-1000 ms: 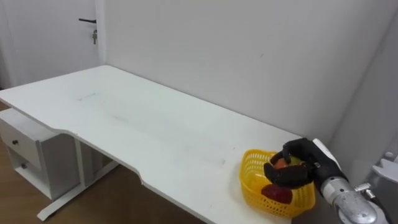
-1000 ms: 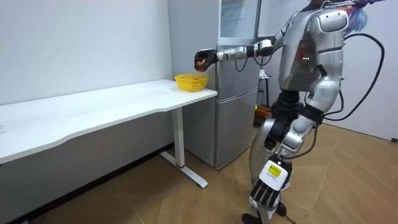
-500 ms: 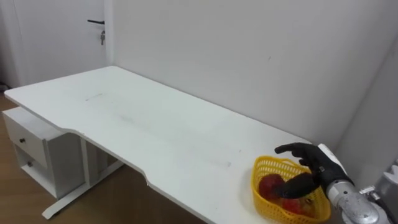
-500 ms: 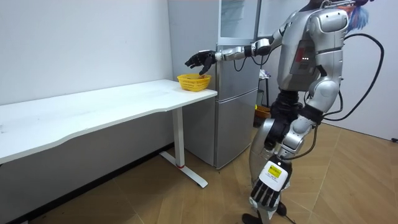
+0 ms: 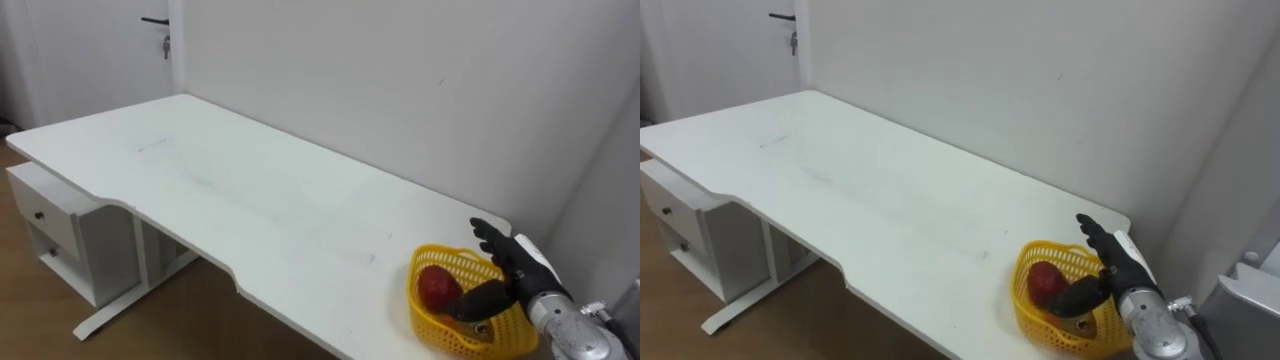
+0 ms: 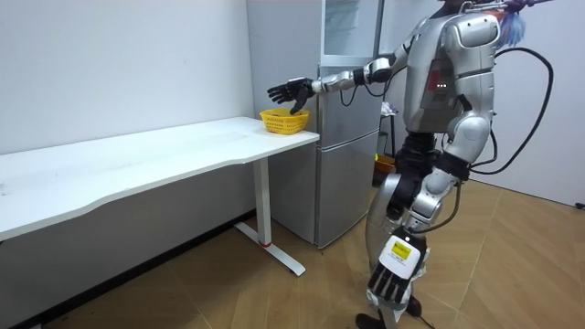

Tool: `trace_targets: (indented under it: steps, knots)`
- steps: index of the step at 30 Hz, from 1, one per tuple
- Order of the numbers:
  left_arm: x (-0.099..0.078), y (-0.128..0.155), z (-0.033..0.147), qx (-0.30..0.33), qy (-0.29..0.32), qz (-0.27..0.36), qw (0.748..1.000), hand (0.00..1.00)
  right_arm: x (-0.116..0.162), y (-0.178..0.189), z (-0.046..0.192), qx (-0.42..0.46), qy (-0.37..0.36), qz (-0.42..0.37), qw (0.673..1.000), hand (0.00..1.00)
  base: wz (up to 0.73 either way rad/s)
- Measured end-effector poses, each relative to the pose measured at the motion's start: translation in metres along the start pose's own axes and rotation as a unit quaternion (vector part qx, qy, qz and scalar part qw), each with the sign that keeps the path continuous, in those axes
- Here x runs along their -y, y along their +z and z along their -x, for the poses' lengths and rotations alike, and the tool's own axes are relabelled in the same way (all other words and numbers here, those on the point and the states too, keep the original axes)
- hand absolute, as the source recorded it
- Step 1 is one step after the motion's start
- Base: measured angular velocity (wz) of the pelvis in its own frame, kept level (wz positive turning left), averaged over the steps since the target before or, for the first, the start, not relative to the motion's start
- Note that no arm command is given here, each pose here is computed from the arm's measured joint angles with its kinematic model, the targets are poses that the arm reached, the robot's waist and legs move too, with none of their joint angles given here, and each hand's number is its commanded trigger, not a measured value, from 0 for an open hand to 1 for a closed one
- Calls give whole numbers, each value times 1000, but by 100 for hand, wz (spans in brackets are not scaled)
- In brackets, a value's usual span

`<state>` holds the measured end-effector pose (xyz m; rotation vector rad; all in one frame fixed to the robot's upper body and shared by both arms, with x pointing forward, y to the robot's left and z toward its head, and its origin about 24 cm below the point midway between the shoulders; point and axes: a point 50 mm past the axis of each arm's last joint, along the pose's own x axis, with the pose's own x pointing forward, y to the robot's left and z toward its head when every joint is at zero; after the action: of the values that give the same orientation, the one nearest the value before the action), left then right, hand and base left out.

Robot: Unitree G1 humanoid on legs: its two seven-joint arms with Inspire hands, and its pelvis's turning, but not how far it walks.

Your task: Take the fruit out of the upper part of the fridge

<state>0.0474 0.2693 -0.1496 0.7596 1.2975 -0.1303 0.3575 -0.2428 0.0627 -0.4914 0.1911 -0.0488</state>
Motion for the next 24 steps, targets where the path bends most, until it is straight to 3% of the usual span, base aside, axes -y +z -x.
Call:
trace_targets:
  steps: [13, 24]
  knots:
    - [-6, 8, -2, 8, 12, 0, 1000, 0, -2, 11, -1, 22, 9, -3, 1000, 0, 0]
    - [-6, 13, -2, 17, 29, 9, 999, 0, -13, 80, 10, 175, 29, -8, 984, 0, -16]
